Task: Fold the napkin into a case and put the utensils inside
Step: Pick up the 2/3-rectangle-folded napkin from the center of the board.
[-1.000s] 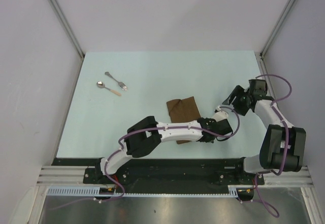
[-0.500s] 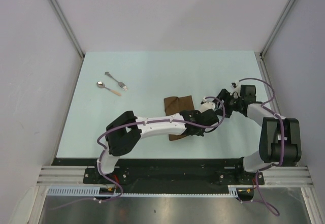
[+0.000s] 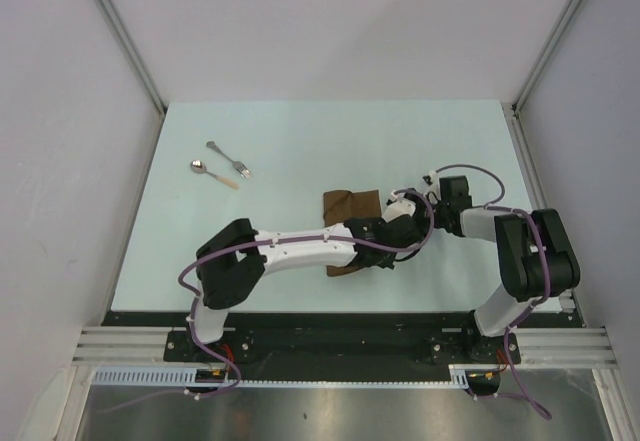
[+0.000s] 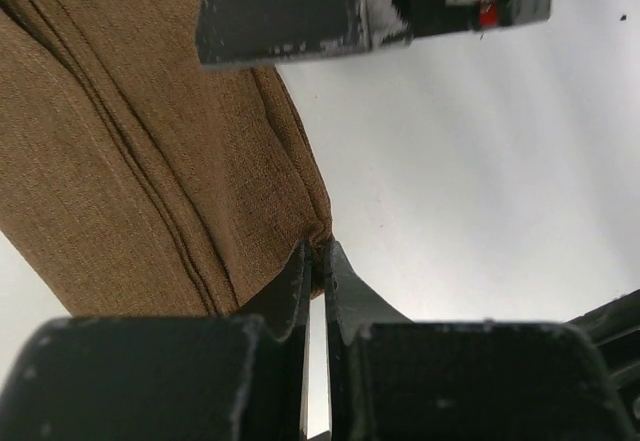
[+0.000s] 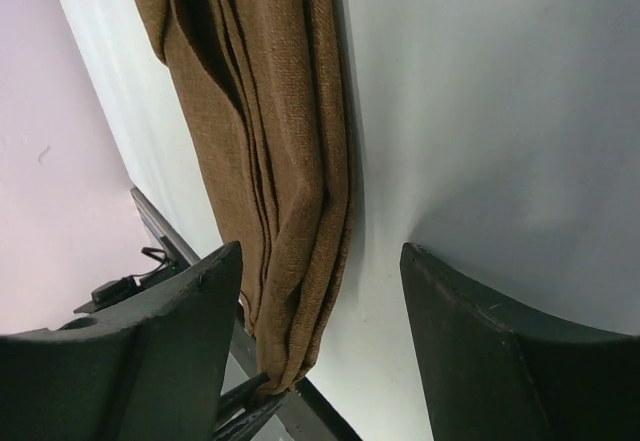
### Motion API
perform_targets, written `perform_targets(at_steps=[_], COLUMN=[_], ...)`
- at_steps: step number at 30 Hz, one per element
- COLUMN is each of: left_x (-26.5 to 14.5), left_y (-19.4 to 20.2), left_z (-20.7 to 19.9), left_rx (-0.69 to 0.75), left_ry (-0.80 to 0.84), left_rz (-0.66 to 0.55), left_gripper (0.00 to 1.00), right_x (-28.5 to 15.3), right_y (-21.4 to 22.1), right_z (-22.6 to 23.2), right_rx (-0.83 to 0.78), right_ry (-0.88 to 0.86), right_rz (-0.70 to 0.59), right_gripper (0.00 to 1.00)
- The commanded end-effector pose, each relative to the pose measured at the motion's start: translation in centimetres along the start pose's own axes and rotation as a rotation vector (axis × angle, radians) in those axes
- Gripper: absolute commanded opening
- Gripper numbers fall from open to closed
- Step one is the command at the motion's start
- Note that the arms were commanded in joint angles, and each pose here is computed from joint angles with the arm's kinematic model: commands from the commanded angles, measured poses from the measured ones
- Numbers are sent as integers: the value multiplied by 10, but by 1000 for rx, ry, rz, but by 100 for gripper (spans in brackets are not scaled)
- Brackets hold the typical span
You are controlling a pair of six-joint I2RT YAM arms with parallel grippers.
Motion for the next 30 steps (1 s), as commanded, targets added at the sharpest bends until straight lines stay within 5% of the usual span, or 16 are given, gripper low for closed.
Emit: perform_targets(at_steps=[1, 30], left_x=[-22, -32], left_y=[-19, -13], left_z=[5, 12], left_rx=[-60, -83], left_ry=[23, 27], left_rz=[-60, -64], left_gripper=[0, 0], right_x=[8, 59], right_y=[0, -42], right_z=[0, -10], right_rx=[3, 6], right_ry=[-38, -48], right_rz=[-5, -28], right_gripper=[68, 56])
Point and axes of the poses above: each gripper's point midway between its finger pads, its own x axis out along the fingers, its own z axis along the line the jaws close on, y = z × x, the point moved 6 cm from there along -x, back along the fingers, and after that the axes turned 8 degrees about x, right-handed, at the moved point
